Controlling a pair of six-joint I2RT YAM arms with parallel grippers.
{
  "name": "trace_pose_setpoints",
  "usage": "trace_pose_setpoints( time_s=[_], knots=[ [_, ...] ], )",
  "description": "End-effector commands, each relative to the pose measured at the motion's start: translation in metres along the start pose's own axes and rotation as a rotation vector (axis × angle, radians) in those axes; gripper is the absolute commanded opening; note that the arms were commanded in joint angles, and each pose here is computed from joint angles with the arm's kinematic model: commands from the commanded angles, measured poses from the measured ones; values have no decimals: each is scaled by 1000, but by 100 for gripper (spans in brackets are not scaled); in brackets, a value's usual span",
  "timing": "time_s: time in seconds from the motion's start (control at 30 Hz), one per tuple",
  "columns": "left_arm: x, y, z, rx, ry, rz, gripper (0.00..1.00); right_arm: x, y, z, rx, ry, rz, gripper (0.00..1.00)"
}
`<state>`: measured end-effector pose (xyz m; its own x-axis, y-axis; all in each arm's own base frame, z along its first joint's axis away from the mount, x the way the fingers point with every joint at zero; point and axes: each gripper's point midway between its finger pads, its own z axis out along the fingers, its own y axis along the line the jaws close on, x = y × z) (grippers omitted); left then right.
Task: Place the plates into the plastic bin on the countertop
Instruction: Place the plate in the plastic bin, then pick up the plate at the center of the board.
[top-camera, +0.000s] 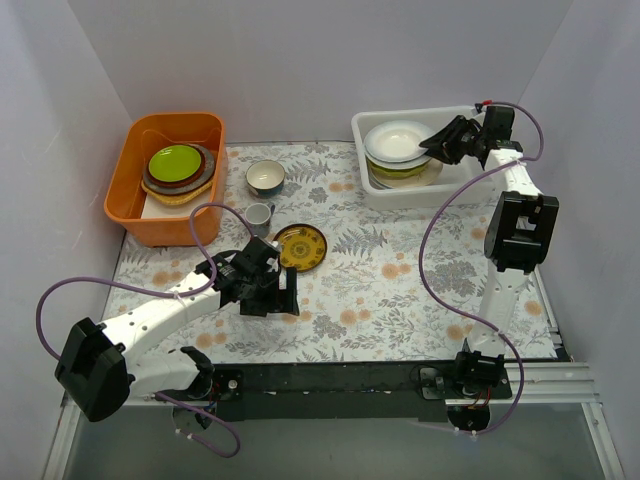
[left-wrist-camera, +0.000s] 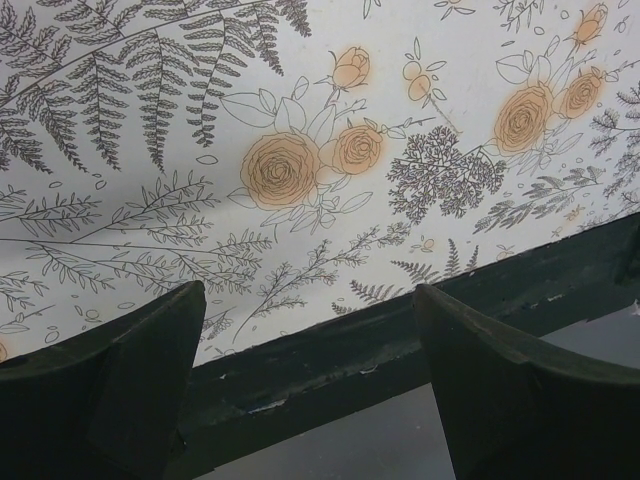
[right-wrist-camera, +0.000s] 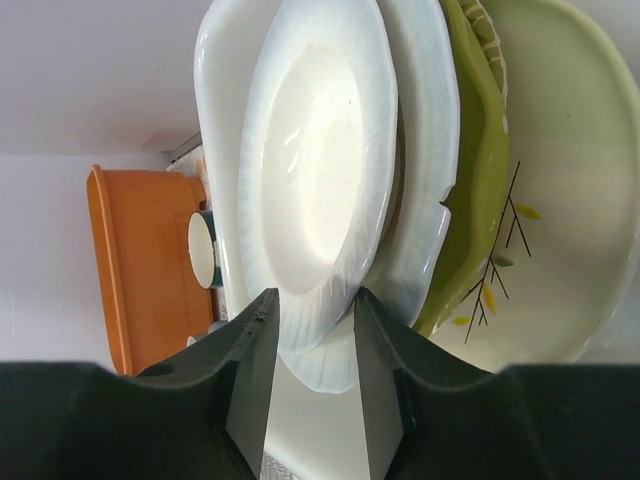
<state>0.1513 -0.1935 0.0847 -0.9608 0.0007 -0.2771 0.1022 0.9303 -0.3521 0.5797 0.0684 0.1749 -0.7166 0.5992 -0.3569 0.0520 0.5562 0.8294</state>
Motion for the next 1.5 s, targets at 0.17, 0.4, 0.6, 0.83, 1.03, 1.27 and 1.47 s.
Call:
trace_pose_setpoints(
  time_s=[0.17, 0.4, 0.6, 0.83, 1.03, 1.27, 1.47],
  knots=[
    [5, -8, 0, 44, 37, -22, 85, -1, 16, -29, 32, -30, -96, 48],
    [2, -11, -1, 61, 18, -32, 84, 4, 25, -49, 32, -32, -123, 51],
    [4, -11, 2, 70, 6, -70, 85, 10, 35, -74, 7, -50, -144, 52],
    [6, -14, 7, 94, 1, -129, 87, 45, 55, -113, -36, -44, -193, 52],
    [-1, -21, 7, 132, -34, -189, 98, 98, 77, -142, -95, -24, -239, 52],
    [-17, -23, 4, 153, -138, -286, 98, 187, 96, -152, -139, 71, -308, 53],
    [-25, -20, 8, 164, -194, -383, 98, 254, 81, -144, -122, 161, -311, 53]
  ],
)
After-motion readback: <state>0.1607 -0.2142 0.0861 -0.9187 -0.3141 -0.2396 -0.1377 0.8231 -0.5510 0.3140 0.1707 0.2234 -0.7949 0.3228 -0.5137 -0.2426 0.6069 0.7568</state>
